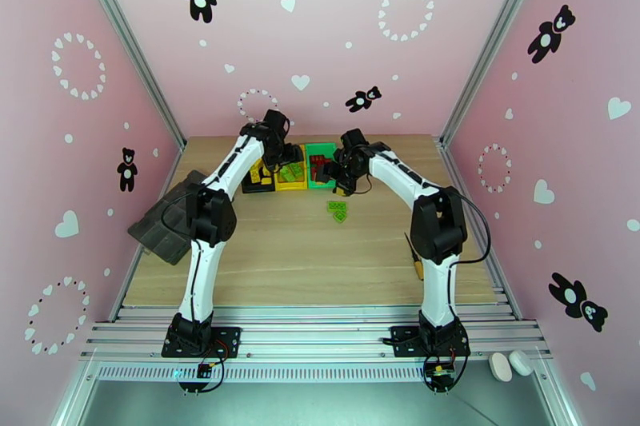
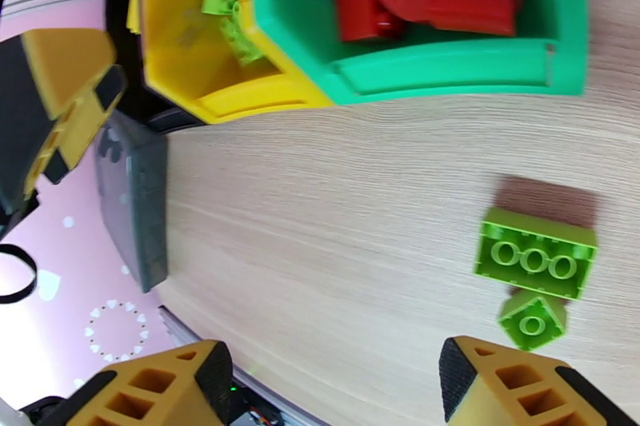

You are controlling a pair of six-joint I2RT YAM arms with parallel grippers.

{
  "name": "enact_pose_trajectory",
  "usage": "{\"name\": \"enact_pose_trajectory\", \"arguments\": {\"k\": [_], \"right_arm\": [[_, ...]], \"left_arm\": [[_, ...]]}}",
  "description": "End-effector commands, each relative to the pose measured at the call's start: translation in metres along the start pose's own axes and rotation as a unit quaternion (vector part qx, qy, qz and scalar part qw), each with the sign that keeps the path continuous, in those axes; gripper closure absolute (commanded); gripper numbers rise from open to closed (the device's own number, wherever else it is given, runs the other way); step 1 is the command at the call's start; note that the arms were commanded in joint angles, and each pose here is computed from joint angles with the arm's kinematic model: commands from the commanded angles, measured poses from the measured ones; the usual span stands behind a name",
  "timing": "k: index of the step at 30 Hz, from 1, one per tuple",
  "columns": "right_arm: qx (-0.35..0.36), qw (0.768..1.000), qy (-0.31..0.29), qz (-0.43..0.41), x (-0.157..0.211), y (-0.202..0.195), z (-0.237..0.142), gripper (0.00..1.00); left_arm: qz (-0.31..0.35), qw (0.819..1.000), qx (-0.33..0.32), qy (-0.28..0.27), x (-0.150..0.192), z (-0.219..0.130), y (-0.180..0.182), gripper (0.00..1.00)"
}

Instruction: Sort the legos into containers by color

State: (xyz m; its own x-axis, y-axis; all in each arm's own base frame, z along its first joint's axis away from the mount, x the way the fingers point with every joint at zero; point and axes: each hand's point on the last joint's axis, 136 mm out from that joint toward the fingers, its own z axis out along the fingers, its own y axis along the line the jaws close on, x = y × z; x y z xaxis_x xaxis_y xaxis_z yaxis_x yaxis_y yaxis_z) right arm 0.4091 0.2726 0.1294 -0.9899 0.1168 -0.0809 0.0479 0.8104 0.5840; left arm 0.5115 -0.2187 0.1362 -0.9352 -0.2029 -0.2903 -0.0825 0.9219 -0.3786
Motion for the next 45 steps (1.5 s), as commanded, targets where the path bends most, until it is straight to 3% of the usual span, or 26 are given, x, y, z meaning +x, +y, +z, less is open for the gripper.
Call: {"name": "enact_pose_trajectory", "arguments": {"k": [1, 10, 25, 34, 45], "right_arm": [[0.033, 0.999, 0.0, -0.007, 0.014, -0.011, -0.014, 0.27], [0.083, 0.996, 0.017, 0.009, 0.042, -0.048, -0.01, 0.29], [0.163, 0.985, -0.001, 0.063, 0.095, -0.118, -0.04, 0.26], [0.171, 0.982, -0.016, 0.079, 0.121, -0.139, -0.068, 0.24], [0.169, 0.982, -0.022, 0.087, 0.145, -0.147, -0.082, 0.24]], "left_arm": [[0.017, 1.0, 0.012, -0.016, 0.006, -0.028, -0.012, 0.23], [0.066, 0.998, -0.006, 0.004, 0.059, -0.03, -0.025, 0.23], [0.125, 0.99, -0.013, 0.069, 0.156, 0.013, -0.075, 0.21], [0.168, 0.98, -0.015, 0.106, 0.194, 0.046, -0.102, 0.21], [0.191, 0.972, -0.044, 0.13, 0.219, 0.087, -0.109, 0.23]]}}
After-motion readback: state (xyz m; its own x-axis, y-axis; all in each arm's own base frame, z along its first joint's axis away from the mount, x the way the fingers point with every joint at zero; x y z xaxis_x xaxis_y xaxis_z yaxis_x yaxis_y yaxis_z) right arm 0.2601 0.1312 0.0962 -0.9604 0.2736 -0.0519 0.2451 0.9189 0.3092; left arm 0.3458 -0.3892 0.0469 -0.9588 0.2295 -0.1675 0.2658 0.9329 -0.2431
